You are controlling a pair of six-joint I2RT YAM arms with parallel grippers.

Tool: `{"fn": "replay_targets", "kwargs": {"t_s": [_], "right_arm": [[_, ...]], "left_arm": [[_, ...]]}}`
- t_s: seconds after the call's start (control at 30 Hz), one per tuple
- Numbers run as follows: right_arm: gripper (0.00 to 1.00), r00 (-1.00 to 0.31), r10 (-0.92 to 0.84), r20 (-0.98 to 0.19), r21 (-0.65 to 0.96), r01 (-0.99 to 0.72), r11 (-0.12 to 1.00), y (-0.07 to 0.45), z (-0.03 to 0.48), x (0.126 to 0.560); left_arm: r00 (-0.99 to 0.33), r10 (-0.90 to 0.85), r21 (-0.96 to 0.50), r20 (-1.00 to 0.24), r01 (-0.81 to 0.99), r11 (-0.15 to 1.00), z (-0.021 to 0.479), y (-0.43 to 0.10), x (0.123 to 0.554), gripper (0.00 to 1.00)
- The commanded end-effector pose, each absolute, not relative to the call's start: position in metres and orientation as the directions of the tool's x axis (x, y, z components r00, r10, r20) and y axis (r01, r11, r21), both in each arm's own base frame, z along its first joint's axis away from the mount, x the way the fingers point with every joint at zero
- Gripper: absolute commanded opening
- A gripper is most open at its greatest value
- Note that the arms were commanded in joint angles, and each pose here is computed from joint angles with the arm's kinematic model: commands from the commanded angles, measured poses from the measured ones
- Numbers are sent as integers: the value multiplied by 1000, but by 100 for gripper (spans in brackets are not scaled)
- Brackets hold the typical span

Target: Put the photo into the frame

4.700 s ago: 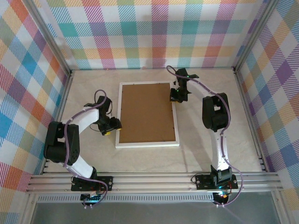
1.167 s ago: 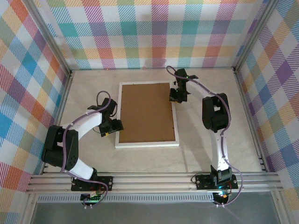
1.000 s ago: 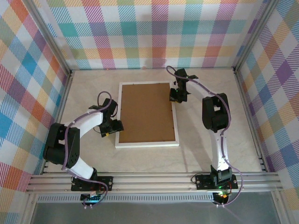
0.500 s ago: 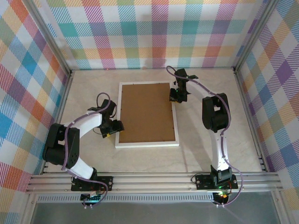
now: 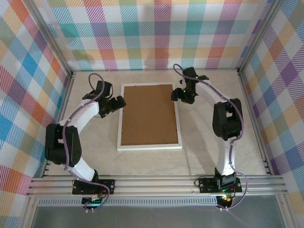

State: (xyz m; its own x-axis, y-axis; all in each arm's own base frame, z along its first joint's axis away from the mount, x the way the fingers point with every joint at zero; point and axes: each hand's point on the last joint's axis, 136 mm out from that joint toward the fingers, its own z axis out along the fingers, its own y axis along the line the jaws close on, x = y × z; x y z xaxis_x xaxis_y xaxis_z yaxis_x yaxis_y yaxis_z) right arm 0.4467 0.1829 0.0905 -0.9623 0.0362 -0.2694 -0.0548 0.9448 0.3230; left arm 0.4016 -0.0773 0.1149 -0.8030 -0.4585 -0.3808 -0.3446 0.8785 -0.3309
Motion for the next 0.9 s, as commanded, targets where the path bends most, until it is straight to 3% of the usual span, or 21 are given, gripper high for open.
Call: {"fn": "replay_targets", "kwargs": {"t_s": [0.0,0.4,0.87], "right_arm": [[72,-962,-6,-274,326,-99,940,179,98,425],[74,-987,-42,-155,384,-100,918,193,61,343],[74,-995,-46,-92,450,-83,889,237,57,276]], "left_arm": [[-784,-488,-363,-384,-357,860,99,-79,429,100],[-804,-475,-477,-357,-281,833,61,-103,470,99],[-837,-397,-645,-376,-71,761,92,-177,510,94]]}}
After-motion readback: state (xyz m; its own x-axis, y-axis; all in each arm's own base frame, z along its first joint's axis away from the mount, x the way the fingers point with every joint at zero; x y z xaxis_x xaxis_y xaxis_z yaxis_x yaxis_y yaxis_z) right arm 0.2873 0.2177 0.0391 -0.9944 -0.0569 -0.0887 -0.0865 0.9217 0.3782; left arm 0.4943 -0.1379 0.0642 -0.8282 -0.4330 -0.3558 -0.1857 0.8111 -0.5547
